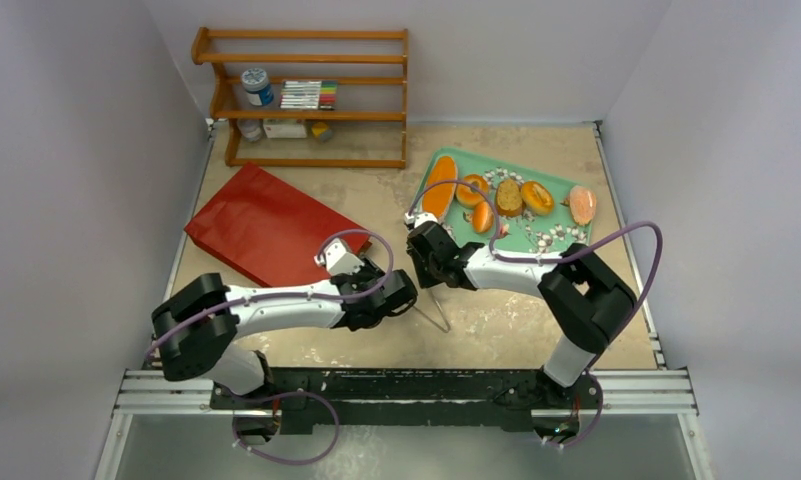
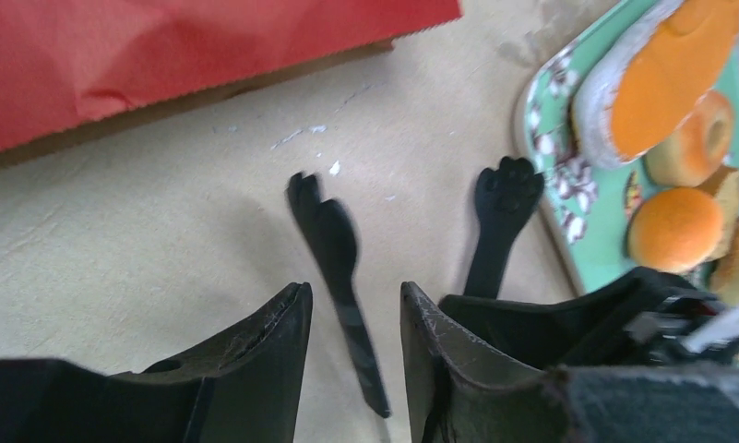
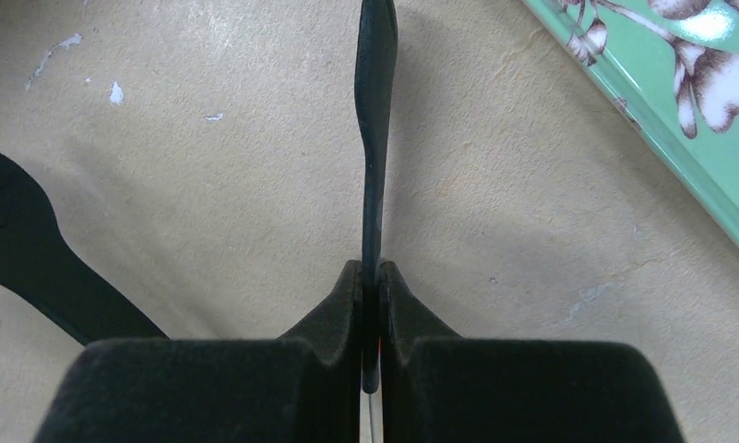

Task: Take the fake bread out of the paper bag
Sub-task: Adjust the clamp at the center of the board, then pick up the clamp from the center of the board.

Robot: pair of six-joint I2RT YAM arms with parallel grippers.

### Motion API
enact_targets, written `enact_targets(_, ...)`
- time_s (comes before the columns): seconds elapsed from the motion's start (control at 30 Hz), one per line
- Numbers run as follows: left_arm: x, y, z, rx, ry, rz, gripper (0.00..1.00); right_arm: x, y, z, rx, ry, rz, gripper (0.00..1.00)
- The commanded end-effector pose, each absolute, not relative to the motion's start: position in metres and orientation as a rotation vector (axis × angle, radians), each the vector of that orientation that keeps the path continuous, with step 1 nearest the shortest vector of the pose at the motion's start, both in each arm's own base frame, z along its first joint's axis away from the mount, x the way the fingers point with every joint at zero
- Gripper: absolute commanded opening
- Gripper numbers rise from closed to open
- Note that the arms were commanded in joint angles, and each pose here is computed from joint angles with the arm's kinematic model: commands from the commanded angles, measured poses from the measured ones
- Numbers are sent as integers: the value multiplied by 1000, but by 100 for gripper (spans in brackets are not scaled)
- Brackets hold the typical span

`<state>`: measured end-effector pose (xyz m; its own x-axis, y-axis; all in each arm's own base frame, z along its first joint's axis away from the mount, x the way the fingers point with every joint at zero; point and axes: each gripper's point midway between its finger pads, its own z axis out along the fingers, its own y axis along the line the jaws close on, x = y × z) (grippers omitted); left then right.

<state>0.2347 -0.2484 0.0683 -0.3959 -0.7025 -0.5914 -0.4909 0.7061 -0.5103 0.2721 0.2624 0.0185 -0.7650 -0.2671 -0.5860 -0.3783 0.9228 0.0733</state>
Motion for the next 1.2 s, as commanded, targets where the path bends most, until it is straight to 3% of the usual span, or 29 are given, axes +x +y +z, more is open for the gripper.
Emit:
enact_targets(0.0, 248, -239, 119, -895, 1945, -348, 40, 274, 262, 21, -481, 2460, 228, 0)
enact_targets(0.17, 255, -235, 163, -890, 1871, -368, 42, 272, 267, 19, -493, 2457, 230, 6)
enact_targets(0.4, 251, -192, 233, -919, 1731, -329, 45, 275, 270, 30, -485, 2434, 231, 44)
enact_targets(0.53, 243, -156, 259, -968, 1634, -318, 47, 279, 276, 47, -483, 2393, 257, 59)
enact_targets(0.73, 232, -120, 270, -1008, 1568, -309, 52, 284, 273, 89, -441, 2300, 255, 62)
enact_targets(0.9, 227, -93, 285, -985, 1488, -286, 76, 278, 267, 110, -435, 2243, 305, 67)
enact_targets(1.17, 221, -55, 308, -944, 1335, -280, 78, 266, 256, 128, -386, 2176, 374, 77)
